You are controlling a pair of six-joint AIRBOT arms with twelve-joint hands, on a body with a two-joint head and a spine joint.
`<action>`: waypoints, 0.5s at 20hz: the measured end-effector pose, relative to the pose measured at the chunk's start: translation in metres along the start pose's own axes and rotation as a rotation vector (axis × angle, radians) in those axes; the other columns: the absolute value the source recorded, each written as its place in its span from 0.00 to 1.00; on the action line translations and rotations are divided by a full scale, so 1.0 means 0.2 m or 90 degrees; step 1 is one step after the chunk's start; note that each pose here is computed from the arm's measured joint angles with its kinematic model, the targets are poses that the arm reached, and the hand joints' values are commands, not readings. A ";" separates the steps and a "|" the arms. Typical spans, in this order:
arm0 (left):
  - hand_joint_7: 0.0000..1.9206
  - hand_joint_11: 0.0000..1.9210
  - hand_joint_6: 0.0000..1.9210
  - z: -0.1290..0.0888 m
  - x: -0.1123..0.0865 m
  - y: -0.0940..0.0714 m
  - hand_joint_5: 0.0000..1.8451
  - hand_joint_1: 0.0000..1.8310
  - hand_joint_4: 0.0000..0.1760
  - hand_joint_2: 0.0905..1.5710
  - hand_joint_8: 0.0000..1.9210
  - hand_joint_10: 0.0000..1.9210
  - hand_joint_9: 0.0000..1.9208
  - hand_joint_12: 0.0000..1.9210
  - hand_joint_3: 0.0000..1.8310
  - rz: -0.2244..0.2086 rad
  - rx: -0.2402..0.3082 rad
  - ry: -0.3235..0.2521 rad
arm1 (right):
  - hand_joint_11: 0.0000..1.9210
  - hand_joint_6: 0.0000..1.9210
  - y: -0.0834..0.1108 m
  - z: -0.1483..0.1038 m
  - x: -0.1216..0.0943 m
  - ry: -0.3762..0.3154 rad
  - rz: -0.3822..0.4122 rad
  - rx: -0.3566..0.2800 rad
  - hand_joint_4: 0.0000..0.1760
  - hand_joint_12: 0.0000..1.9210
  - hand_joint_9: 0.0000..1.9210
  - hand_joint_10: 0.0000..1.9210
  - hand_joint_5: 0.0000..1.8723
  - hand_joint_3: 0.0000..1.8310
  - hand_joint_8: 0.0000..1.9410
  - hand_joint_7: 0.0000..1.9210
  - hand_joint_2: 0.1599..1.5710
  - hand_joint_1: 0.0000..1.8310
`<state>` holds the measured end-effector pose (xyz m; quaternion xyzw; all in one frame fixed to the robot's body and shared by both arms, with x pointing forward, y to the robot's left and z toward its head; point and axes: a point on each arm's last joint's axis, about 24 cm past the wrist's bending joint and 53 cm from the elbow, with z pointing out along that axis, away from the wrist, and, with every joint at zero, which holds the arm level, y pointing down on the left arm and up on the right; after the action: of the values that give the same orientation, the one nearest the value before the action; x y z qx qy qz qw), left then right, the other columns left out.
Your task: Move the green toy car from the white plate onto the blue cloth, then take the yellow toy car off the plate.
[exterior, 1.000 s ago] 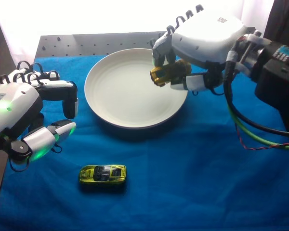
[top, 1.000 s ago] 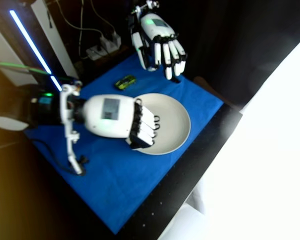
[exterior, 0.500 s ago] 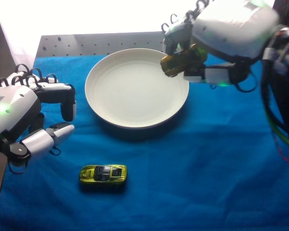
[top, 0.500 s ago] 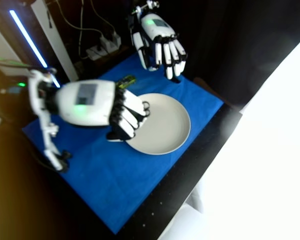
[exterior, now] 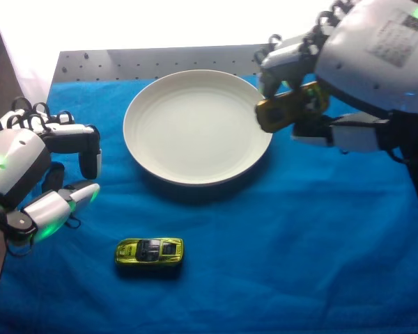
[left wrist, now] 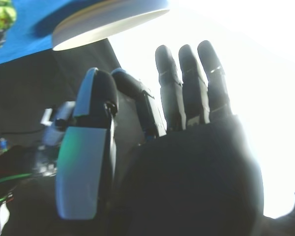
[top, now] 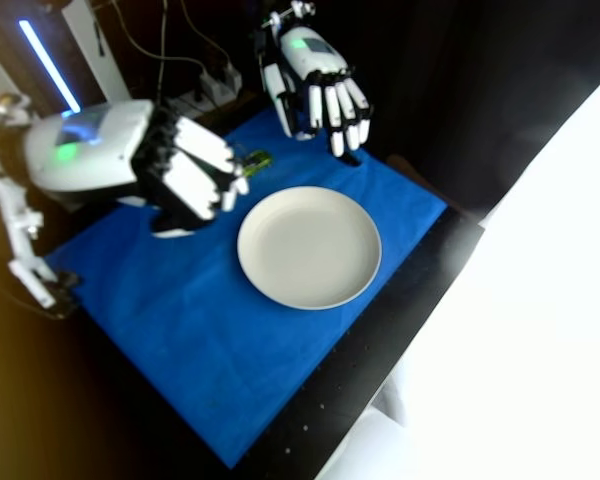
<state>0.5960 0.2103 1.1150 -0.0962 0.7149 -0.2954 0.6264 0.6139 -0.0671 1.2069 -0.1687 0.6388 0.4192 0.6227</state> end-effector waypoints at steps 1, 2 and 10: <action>0.28 0.00 0.80 0.00 0.00 0.00 0.33 0.44 1.00 0.83 0.00 0.06 0.17 0.42 0.00 0.001 -0.002 0.001 | 0.65 0.42 0.00 -0.03 0.00 0.001 -0.003 0.000 0.00 1.00 0.64 0.94 0.59 0.00 0.84 0.63 0.64 0.66; 0.28 0.00 0.80 0.00 0.00 0.01 0.32 0.44 1.00 0.83 0.00 0.06 0.17 0.43 0.00 0.001 -0.002 0.000 | 0.70 0.42 0.02 -0.05 0.00 0.002 -0.005 -0.004 0.00 1.00 0.69 0.96 0.60 0.00 0.85 0.65 0.64 0.66; 0.29 0.00 0.80 -0.04 0.00 0.03 0.33 0.44 1.00 0.83 0.01 0.06 0.19 0.54 0.00 0.001 -0.016 -0.002 | 0.57 0.31 0.09 -0.20 0.14 0.050 0.010 -0.011 0.00 0.83 0.61 0.69 0.60 0.00 0.54 0.58 0.64 0.71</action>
<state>0.5910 0.2184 1.1124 -0.1036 0.7175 -0.2857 0.6267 0.5685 -0.0774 1.1810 -0.1851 0.6606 0.4224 0.5924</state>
